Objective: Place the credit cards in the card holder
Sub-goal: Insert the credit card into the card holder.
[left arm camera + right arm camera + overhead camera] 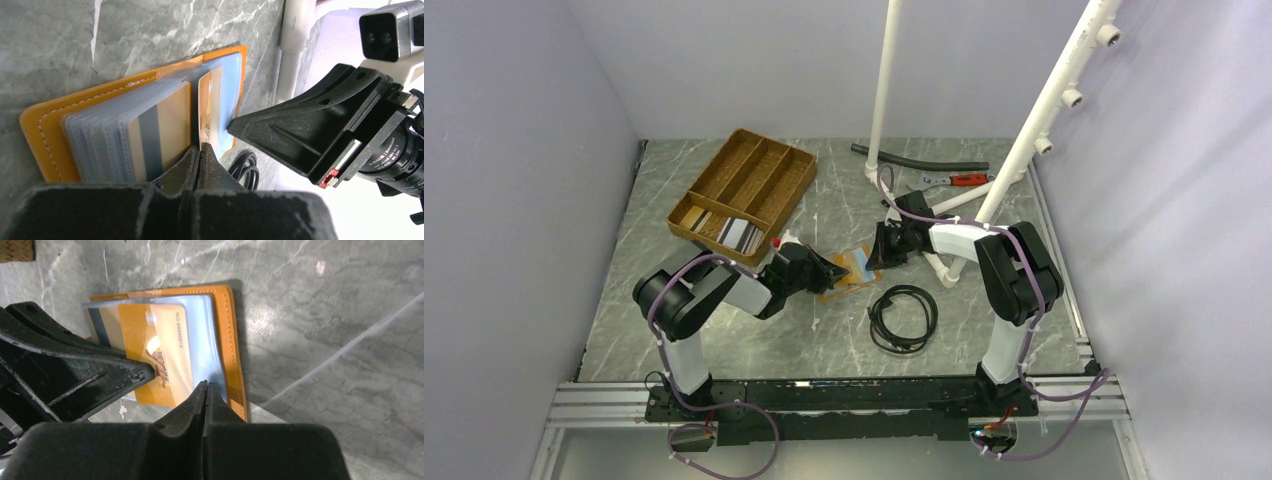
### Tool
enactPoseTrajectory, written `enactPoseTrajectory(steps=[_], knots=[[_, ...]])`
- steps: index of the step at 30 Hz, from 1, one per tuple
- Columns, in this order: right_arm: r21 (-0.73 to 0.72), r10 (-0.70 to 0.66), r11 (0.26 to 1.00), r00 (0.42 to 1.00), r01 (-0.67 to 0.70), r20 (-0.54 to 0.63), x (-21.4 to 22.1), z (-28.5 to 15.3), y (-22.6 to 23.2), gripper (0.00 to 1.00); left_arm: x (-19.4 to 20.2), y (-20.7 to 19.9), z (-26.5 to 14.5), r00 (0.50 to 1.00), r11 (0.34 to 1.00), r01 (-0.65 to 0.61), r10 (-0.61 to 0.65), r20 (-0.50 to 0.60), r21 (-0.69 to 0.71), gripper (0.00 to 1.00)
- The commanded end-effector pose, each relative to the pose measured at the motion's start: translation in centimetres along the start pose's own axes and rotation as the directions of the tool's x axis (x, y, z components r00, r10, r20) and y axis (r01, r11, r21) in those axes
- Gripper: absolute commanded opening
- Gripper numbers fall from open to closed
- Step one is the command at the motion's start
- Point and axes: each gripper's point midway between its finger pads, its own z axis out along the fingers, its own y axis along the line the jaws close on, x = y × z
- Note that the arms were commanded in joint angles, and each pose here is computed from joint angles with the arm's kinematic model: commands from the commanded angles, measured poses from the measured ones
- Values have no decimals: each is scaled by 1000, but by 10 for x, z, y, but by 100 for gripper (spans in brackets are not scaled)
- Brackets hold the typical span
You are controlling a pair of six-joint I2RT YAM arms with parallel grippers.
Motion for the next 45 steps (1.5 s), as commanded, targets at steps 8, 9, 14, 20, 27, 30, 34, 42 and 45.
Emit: enactPoseTrajectory(steps=[8, 9, 14, 20, 27, 30, 34, 42, 45], knots=[[105, -119, 987, 992, 122, -30, 0, -13, -13, 14, 22, 48, 6, 996, 981, -53, 40, -76, -187, 22], [107, -119, 987, 992, 122, -33, 0, -13, -13, 16, 23, 48, 3, 994, 974, -80, 62, -90, -213, 31], [131, -140, 981, 990, 142, -30, -4, -17, -15, 18, 25, 49, -14, 979, 924, -174, 125, -161, -342, 59], [158, -153, 975, 988, 154, -20, -9, -22, -17, 15, 27, 46, -23, 957, 884, -251, 165, -238, -394, 67], [128, -135, 982, 990, 138, -36, -6, -12, -17, 0, 29, 37, -8, 940, 885, -297, 205, -271, -358, 38], [94, -119, 988, 992, 123, -43, -4, -7, -14, 0, 31, 31, 4, 922, 877, -345, 249, -297, -333, 40], [1, -89, 996, 994, 89, -64, 3, 1, -1, 0, 40, 6, 17, 871, 859, -447, 357, -337, -247, 55], [54, -108, 992, 993, 111, -50, 0, -7, -8, 0, 44, 13, 2, 852, 861, -440, 311, -422, -253, 68], [77, -117, 990, 992, 120, -42, -1, -13, -9, 0, 46, 13, 0, 855, 871, -426, 298, -424, -246, 68]])
